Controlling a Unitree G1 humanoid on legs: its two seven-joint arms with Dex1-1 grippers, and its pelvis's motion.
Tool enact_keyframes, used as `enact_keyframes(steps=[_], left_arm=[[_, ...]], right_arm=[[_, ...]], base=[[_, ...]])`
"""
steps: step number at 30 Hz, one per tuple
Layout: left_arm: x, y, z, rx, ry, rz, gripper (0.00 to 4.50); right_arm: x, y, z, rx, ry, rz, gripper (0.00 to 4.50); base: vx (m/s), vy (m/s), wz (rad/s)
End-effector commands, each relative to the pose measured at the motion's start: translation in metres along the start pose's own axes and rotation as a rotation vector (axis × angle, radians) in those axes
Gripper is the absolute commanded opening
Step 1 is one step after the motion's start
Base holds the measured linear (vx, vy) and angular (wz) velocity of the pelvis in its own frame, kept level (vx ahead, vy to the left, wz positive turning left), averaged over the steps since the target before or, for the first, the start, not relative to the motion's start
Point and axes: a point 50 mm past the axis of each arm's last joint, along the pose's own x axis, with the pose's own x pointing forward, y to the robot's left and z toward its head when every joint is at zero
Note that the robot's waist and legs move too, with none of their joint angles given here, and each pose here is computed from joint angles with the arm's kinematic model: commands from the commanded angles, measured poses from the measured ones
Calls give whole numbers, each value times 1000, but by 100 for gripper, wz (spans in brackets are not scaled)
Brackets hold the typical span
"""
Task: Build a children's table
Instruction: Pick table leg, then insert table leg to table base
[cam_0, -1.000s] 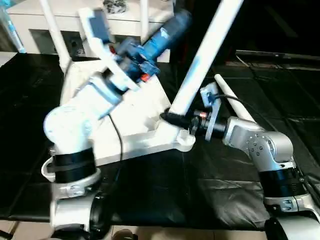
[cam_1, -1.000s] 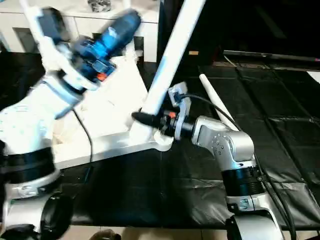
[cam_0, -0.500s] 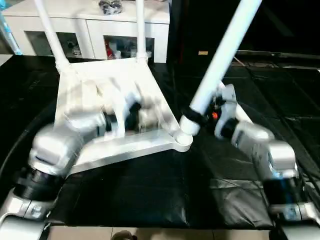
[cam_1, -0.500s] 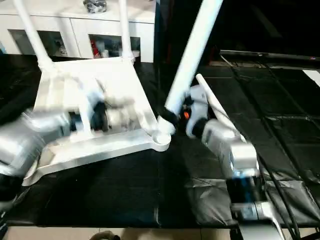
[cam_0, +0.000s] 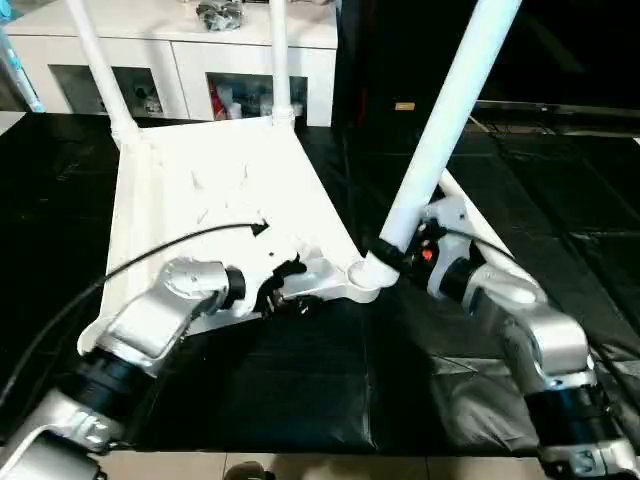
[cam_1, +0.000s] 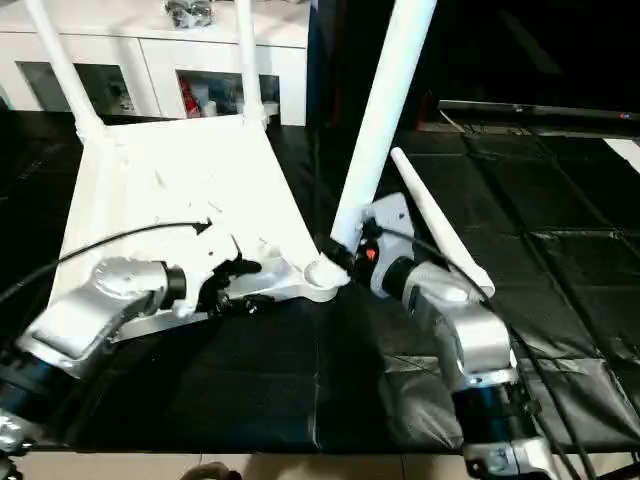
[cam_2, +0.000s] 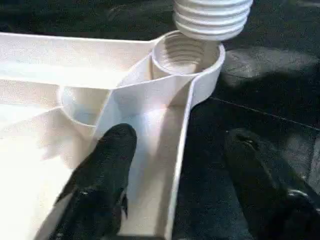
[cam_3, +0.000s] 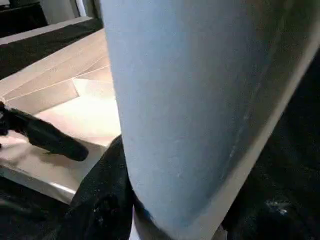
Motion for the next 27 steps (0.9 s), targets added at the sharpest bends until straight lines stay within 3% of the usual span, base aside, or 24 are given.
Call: enact_keyframes(steps=[1, 3, 11, 14, 16, 27], left_arm=[[1, 6, 2, 24, -8, 10, 279], [5, 8, -1, 42, 8, -6, 247], [11, 14, -3, 47, 32, -48, 203], [11, 15, -3, 49, 36, -52, 160], [12, 18, -4, 54, 57, -85, 159], [12, 20, -6, 25, 117, -189, 59]], right_arm=[[-1, 0, 5, -22, -22, -6, 193], [-1, -1, 6, -24, -24, -8, 193], [-5, -2, 7, -35, -24, -15, 193], [-6, -2, 7, -36, -23, -15, 193], [-7, -2, 5, -38, -17, -8, 193], [-8, 1, 3, -47, 9, 26, 193]], base=[[0, 0, 0], [0, 0, 0], [0, 0, 0], [0, 0, 0], [0, 0, 0], [0, 0, 0]])
